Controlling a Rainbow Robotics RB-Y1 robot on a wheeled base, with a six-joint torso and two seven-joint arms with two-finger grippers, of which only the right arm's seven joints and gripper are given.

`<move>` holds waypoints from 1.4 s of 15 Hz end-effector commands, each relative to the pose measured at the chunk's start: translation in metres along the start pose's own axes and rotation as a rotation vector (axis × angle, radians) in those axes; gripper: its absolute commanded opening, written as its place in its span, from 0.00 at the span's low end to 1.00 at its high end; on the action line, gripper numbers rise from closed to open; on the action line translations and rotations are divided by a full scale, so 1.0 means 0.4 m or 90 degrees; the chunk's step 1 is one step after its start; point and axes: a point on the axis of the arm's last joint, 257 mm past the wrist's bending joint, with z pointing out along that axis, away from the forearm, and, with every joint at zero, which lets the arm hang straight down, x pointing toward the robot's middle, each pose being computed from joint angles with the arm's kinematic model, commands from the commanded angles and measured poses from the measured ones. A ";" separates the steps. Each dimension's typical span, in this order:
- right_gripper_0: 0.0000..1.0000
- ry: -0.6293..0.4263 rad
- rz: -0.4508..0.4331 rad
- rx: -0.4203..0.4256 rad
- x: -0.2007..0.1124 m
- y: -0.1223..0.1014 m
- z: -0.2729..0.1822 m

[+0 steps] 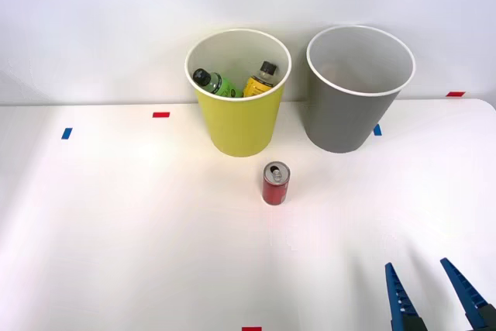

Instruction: Put cans in the gray bin, plastic bottles in the light green bin

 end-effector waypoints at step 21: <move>1.00 -0.048 -0.098 -0.068 0.041 0.182 0.038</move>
